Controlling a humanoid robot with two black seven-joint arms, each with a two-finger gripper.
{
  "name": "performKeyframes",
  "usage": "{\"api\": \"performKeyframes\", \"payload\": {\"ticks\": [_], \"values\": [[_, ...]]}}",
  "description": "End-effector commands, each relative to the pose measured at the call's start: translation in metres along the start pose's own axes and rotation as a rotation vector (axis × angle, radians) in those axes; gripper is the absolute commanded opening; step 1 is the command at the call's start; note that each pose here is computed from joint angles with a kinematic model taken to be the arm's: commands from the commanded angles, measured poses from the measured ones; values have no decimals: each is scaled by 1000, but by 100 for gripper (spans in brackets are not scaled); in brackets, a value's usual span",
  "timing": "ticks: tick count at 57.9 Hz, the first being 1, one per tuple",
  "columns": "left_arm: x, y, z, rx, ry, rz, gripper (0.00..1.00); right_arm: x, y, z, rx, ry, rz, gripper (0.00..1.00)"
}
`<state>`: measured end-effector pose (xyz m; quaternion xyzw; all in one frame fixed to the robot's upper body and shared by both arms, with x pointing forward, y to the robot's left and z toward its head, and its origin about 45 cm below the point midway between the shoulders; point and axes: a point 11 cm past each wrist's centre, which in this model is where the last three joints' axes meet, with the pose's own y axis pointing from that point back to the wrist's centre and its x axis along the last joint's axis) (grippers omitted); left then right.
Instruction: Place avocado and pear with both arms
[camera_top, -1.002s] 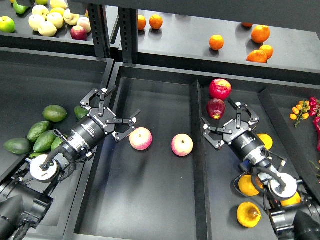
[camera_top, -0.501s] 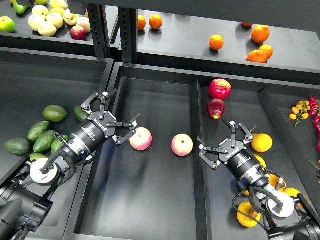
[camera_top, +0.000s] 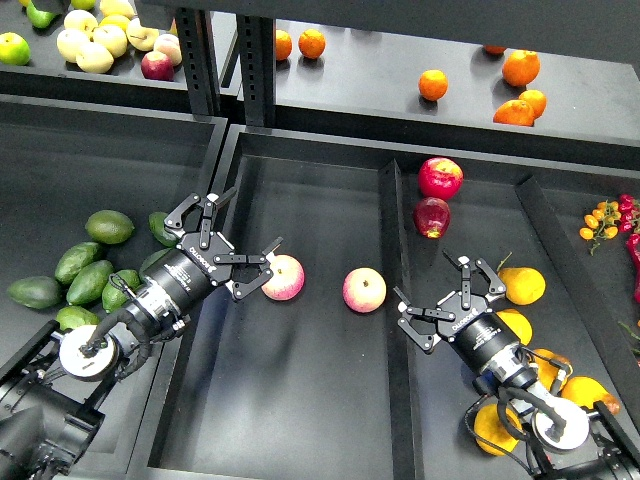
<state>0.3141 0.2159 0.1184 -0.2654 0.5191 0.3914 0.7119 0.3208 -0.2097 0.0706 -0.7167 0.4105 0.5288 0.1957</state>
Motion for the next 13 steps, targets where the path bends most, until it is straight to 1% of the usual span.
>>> {"api": "performKeyframes", "payload": {"ticks": [1,13], "values": [[0,0,0,0,0,0,100,-1,0,-2,7,0,-3,99],[0,0,0,0,0,0,100,0,0,-2,8,-1,0,99]]}}
